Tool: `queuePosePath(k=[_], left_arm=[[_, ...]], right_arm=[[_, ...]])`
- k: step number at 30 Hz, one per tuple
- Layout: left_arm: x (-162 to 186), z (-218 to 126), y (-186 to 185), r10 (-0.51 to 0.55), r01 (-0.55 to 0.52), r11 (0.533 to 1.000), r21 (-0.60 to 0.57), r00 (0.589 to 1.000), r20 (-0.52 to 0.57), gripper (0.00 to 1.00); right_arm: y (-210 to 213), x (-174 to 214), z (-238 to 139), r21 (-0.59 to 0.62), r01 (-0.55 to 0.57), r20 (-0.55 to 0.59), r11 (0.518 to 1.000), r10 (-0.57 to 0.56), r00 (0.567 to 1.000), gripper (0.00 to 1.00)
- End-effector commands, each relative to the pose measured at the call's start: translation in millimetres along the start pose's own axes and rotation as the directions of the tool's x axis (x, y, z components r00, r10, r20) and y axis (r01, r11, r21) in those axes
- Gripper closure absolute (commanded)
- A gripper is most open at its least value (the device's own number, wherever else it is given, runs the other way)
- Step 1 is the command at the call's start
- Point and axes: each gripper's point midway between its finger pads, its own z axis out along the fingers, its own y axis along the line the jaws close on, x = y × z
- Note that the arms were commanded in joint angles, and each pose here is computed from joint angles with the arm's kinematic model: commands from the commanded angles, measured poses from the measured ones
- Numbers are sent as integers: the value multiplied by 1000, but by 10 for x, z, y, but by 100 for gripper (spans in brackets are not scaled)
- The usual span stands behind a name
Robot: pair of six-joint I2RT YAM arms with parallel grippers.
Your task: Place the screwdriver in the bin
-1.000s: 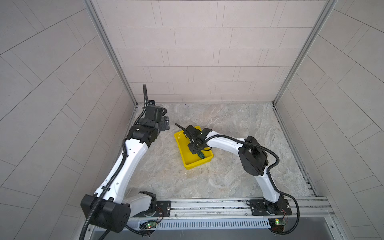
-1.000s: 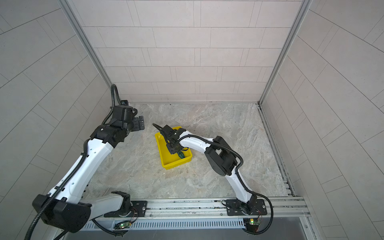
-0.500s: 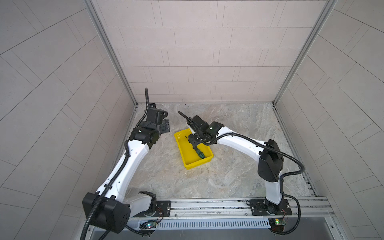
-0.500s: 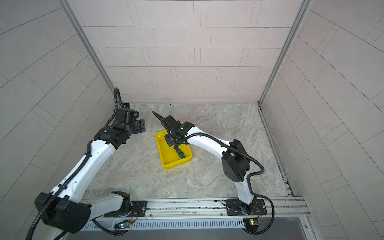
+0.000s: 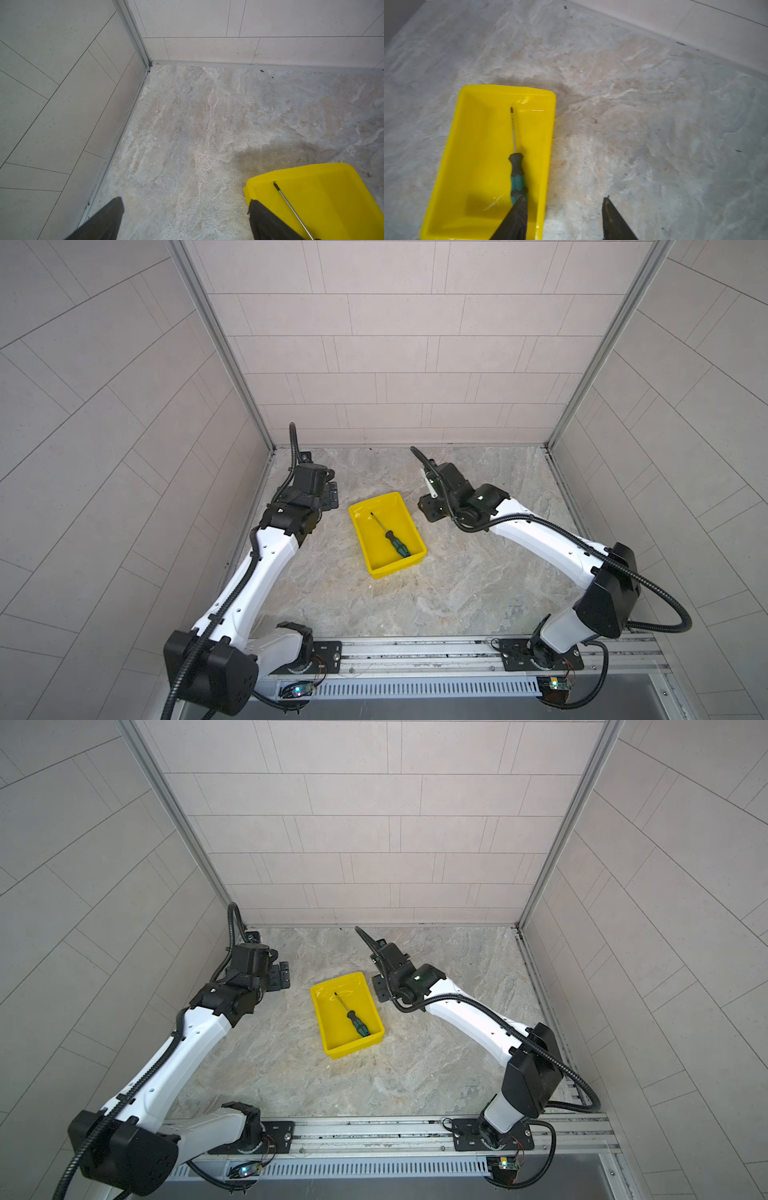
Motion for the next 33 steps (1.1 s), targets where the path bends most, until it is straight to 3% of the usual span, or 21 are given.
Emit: queuePosePath(k=[1, 8, 12, 20, 23, 27, 30, 33], left_arm=[[-50, 6, 53, 11, -10, 1000, -29, 999, 35, 0], [-1, 11, -47, 53, -52, 999, -10, 997, 55, 0], [-5, -36, -129, 74, -78, 996, 36, 991, 109, 0], [-51, -21, -182, 94, -105, 993, 44, 975, 200, 0], [-88, -4, -354, 79, -107, 985, 137, 977, 196, 0], [-85, 108, -495, -18, -25, 979, 200, 978, 209, 0], [-2, 238, -348, -28, 4, 995, 103, 972, 235, 0], [141, 337, -238, 27, -36, 999, 35, 969, 247, 0]], right_arm=[[-396, -72, -149, 61, -62, 68, 996, 58, 996, 45], [-959, -27, -509, 170, -138, 196, 976, 104, 975, 31], [-1178, 11, -703, 215, -191, 276, 958, 128, 952, 1], [-1547, 299, -967, 358, -268, 320, 894, 153, 935, 0], [-1648, 408, -1046, 398, -296, 346, 869, 156, 925, 0], [-1837, 554, -1250, 475, -352, 390, 807, 166, 906, 0], [-1931, 631, -1410, 508, -362, 409, 782, 150, 900, 0], [-2042, 739, -1581, 536, -411, 438, 738, 173, 882, 0]])
